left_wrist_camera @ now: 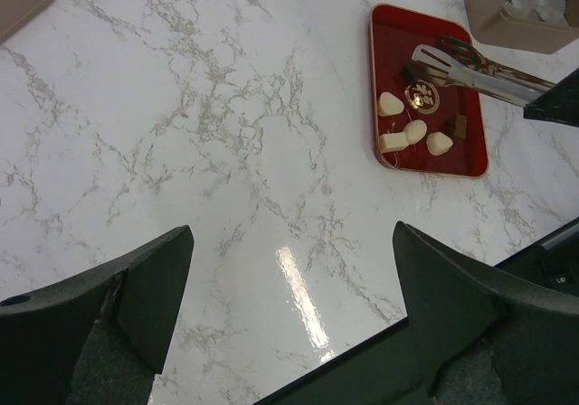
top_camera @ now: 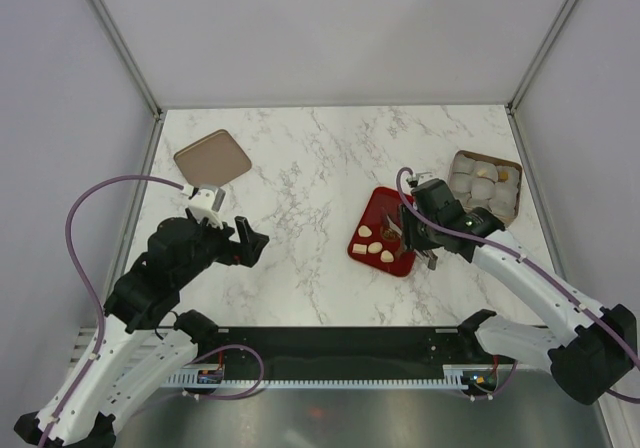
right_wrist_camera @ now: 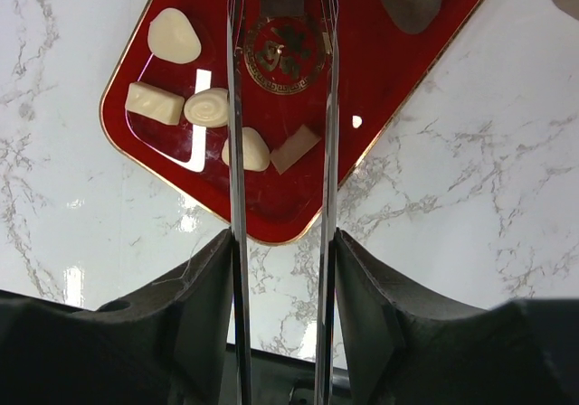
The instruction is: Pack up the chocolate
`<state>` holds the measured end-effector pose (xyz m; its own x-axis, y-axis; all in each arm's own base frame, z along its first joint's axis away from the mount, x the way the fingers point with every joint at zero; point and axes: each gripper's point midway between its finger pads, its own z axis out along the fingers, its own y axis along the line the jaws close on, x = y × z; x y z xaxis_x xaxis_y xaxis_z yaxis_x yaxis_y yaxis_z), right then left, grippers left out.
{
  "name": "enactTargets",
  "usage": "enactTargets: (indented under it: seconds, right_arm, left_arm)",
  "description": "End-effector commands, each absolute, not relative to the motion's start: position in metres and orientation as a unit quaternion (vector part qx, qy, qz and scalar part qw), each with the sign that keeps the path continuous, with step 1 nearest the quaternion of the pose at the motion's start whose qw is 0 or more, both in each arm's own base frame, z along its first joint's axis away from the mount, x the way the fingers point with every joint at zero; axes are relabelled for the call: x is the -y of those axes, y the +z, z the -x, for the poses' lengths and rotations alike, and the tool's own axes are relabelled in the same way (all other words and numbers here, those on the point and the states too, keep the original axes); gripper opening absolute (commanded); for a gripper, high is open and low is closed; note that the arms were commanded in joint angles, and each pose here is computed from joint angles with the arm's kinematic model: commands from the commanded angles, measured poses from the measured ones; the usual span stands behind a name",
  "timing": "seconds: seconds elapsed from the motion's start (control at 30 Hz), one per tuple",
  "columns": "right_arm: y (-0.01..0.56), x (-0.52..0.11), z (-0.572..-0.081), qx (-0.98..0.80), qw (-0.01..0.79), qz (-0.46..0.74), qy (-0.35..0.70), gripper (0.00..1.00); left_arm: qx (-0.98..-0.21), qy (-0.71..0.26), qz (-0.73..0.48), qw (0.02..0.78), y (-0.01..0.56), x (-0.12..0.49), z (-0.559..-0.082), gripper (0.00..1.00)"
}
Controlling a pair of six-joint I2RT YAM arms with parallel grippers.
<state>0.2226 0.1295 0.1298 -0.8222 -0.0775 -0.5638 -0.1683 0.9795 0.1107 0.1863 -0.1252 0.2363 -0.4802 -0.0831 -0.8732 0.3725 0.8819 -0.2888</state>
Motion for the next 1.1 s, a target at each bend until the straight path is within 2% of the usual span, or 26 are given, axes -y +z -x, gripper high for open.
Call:
enactTargets:
  seconds: [0.0, 0.23, 0.47, 0.77, 0.87, 1.07]
  right_arm:
    - [0.144, -0.142, -0.24, -0.94, 0.319, 0.077, 0.09, 0.54]
    - [0.122, -0.145, -0.236, -0.947, 0.297, 0.087, 0.089, 0.53]
    - [0.125, -0.137, -0.236, -0.948, 0.3, 0.085, 0.067, 0.49]
    - [0.113, -0.131, -0.233, -0.957, 0.277, 0.077, 0.047, 0.49]
    - [0.117, -0.132, -0.233, -0.955, 0.283, 0.078, 0.052, 0.47]
    - [0.132, -0.138, -0.238, -0.951, 0.294, 0.077, 0.065, 0.35]
  left_arm:
    - [-0.827, -0.223, -0.072, 0.511, 0.238, 0.122, -0.19, 1.0]
    - [-0.826, -0.219, -0.067, 0.516, 0.239, 0.119, -0.19, 1.0]
    - [-0.822, -0.218, -0.06, 0.523, 0.242, 0.116, -0.19, 1.0]
    - [-0.818, -0.218, -0.057, 0.529, 0.244, 0.114, -0.188, 1.0]
    - [-0.817, -0.218, -0.056, 0.531, 0.245, 0.114, -0.188, 1.0]
    - [-0.816, -0.218, -0.056, 0.533, 0.245, 0.113, -0.188, 1.0]
